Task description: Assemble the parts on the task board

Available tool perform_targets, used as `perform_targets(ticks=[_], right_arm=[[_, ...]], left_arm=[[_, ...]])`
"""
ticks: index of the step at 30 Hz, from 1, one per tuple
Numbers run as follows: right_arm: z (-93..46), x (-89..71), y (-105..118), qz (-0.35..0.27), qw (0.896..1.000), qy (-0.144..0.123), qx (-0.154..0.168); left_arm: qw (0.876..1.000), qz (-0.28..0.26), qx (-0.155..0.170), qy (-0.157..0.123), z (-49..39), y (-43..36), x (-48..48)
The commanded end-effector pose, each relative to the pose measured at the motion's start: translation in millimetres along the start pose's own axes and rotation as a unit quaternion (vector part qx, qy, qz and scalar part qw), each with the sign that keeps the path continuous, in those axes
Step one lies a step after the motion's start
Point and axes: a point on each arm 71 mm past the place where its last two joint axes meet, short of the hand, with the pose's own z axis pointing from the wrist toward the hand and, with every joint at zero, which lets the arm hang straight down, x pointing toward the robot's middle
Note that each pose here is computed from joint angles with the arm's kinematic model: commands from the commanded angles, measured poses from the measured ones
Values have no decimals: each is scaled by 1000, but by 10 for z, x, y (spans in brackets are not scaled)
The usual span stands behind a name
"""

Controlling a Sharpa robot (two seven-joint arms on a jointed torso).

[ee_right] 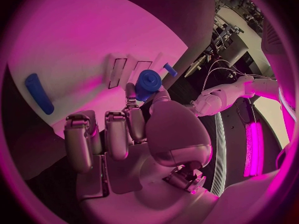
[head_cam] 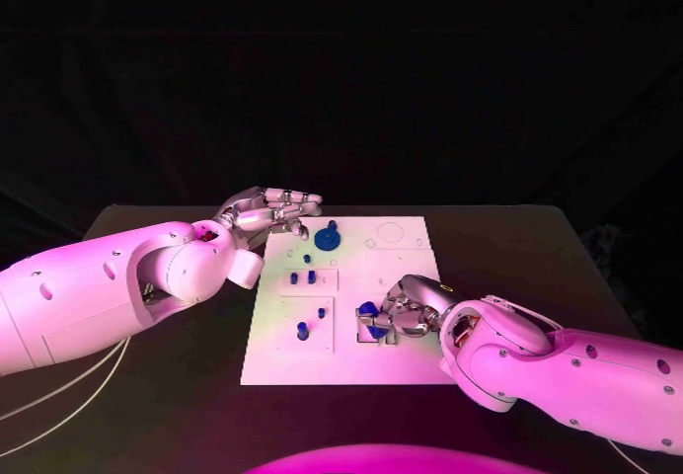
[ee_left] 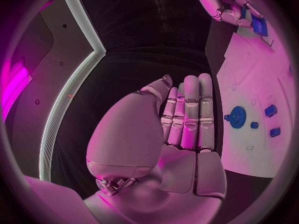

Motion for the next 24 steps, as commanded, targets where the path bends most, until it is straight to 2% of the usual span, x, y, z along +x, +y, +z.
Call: perform_targets(ticks=[1,13,24], right_arm=[[20,57,11,-21,999,29,1],[89,57,-7,-37,999,22,10],[62,34,13,-44,999,0,0]], left_arm=[[1000,-6,1,13,8,-5,33],[1000,-6,0,13,2,-5,32],[1000,-5,0,11,-8,-6,17]])
